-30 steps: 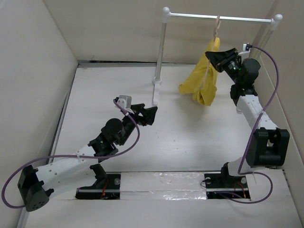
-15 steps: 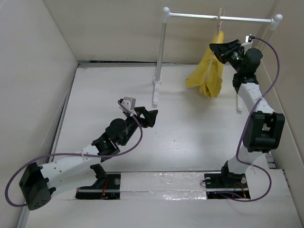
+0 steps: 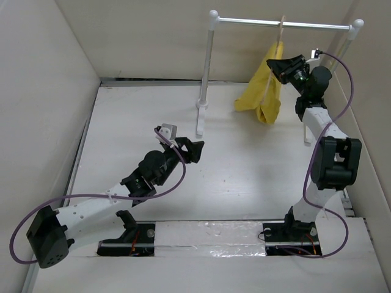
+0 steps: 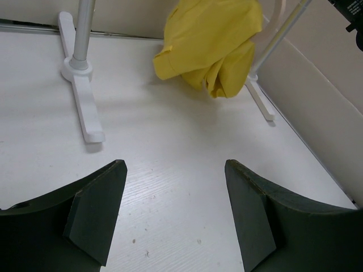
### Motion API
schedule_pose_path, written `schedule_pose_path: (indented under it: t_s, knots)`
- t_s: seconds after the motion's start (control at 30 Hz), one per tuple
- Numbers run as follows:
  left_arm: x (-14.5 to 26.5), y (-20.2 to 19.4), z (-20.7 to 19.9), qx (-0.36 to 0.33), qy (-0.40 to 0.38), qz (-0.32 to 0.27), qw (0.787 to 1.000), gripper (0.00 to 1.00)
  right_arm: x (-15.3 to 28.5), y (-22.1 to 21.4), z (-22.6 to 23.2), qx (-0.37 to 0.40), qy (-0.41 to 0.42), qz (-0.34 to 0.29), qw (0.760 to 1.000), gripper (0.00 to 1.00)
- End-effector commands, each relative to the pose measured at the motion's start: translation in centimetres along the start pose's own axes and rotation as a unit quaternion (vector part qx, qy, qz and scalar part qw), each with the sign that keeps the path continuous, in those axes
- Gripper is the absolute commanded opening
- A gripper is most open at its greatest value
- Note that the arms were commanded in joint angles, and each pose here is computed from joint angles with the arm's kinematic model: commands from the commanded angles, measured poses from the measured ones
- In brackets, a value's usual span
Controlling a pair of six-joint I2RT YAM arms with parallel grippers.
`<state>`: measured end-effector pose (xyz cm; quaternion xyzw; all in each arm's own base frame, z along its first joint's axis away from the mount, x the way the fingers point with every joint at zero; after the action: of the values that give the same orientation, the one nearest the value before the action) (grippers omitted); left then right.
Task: Place the trousers on the hanger
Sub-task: Place the hanger at the clothesline, then reset both arms
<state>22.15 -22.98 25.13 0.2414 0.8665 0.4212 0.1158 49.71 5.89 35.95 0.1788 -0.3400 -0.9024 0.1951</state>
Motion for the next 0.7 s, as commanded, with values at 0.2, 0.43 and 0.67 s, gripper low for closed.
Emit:
schedule_pose_path:
  t_s: [0.2,0.43,0.67]
  knots:
    - [-0.4,0.8,-0.7,-0.004,-0.013,-0.014,1.0,0.69,2.0,3.4,6.1,0.131,0.063,-0.062,0.987,1.0]
    - [-1.0,0.2,-0.5,-0.016,-0.013,0.002,1.0,0.71,5.5,3.6,8.6,0.194,0.044,-0.089,0.976,1.0]
    - [-1.3,-0.5,-1.2,-0.022,-0.037,0.024,0.999,0.72,12.6,3.6,11.3,0.296,-0.026,-0.154,0.942,1.0]
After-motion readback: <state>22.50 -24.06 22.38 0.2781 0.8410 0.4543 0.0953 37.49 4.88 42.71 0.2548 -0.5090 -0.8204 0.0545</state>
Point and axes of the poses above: each gripper's point midway between its finger pads, its own x axis back along the fingers, its own z axis along the line the jaws close on, y = z × x, the point moved 4 cm from there along x, back along the fingers, and after that the axes turned 15 degrees about x, right-handed, at the moved point
